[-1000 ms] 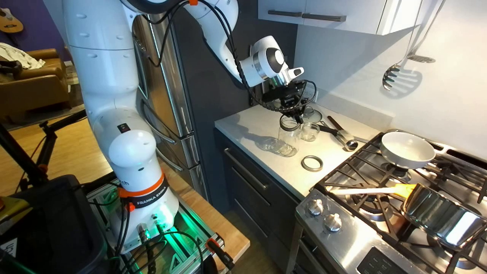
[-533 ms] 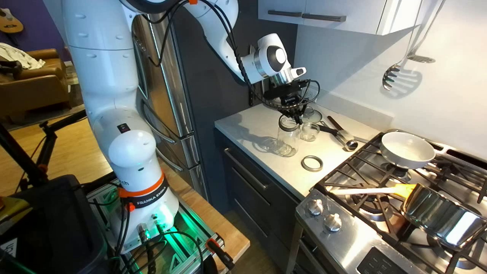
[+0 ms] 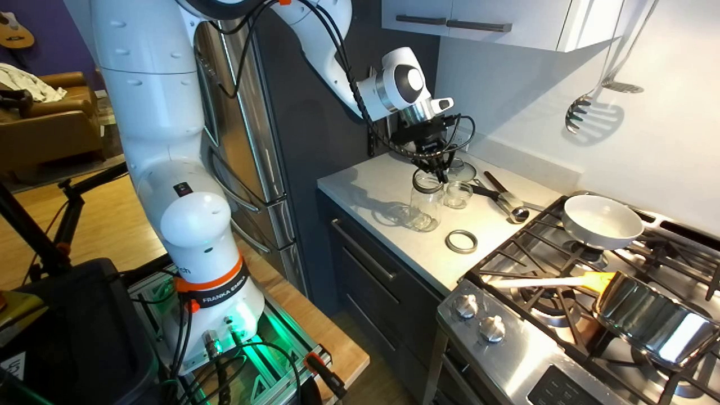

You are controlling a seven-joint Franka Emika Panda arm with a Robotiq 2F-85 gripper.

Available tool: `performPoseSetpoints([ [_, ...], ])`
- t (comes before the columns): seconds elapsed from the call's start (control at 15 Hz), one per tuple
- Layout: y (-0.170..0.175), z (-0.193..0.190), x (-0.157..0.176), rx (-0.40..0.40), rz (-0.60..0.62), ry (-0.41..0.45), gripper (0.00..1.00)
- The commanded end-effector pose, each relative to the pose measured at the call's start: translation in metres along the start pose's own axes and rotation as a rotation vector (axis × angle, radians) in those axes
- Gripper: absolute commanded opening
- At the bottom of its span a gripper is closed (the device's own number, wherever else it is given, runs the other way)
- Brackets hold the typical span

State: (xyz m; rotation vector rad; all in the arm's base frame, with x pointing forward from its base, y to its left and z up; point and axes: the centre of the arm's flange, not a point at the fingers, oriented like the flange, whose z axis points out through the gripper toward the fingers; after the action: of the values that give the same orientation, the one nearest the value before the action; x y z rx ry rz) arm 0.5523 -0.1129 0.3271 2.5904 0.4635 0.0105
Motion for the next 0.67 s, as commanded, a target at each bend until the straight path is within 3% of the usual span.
performPoseSetpoints([
  [0.0,0.002,0.000,0.003,0.016,-0.005,-0.001,0.02],
  [0.6,0.018,-0.003,0.041,0.051,-0.014,-0.122,0.02],
])
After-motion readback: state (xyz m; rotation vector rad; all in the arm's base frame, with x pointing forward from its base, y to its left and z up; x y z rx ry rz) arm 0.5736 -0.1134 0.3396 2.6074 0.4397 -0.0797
